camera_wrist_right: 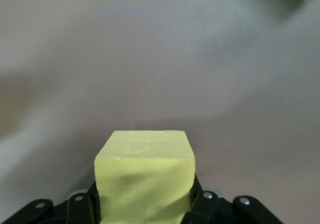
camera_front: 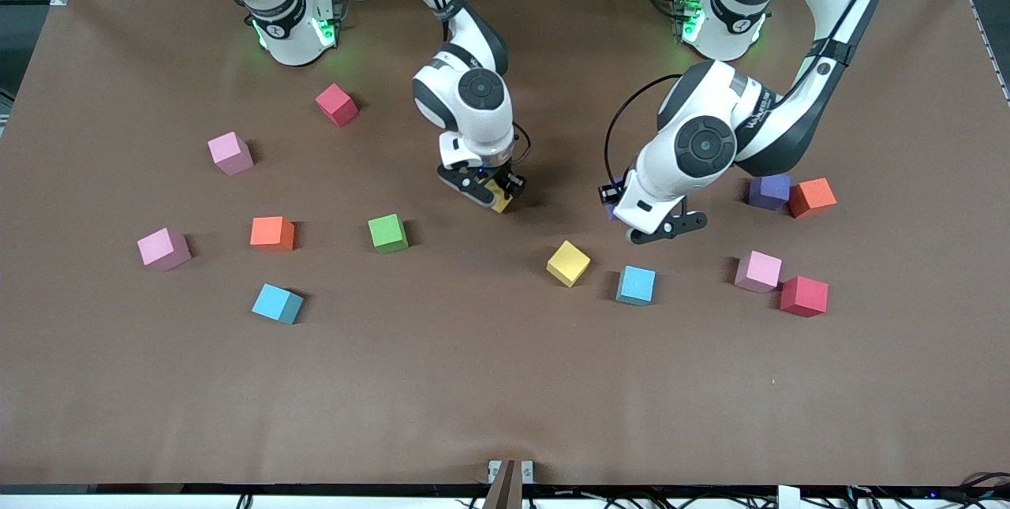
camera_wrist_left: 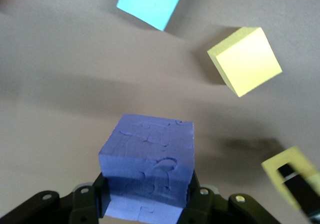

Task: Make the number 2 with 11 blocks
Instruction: 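Carry the purple cube with the left gripper while the right gripper carries yellow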

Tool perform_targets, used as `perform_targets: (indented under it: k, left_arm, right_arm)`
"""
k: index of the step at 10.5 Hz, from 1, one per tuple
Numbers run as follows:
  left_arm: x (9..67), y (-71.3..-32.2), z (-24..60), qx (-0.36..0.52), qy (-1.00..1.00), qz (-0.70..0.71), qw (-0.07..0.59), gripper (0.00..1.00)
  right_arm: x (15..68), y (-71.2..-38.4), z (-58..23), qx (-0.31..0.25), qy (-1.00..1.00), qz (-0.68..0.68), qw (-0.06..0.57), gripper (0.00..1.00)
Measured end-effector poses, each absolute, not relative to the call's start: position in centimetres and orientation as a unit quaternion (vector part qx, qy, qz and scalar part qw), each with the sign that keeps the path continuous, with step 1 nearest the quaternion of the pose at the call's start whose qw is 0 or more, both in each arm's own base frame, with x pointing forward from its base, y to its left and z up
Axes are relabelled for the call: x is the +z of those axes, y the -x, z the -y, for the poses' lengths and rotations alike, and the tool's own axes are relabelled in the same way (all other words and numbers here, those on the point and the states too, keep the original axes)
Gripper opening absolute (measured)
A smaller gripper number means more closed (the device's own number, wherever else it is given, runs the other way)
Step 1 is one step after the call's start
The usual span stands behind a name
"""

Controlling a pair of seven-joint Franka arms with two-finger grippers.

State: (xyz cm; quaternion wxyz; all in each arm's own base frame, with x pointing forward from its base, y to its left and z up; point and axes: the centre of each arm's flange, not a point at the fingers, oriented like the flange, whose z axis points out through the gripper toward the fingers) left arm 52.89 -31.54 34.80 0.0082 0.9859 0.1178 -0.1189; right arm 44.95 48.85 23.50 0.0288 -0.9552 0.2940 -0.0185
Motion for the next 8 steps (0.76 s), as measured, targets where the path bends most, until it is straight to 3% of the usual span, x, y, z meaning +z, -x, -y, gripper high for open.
perform_targets:
  k: [2,8]
  left_arm:
    - [34.7,-52.4,32.5,-0.119,-0.987,-0.110,0.008,0.59]
    - [33.0,-52.2,34.2,-0.121,-0.988,-0.098,0.017,0.59]
  right_arm:
    - [25.2,-48.5,-46.6,-0.025,0.948,-0.315,0.036,0.59]
    - [26.3,-58.2,-33.5,-0.028,0.913,-0.407,0.027,0.59]
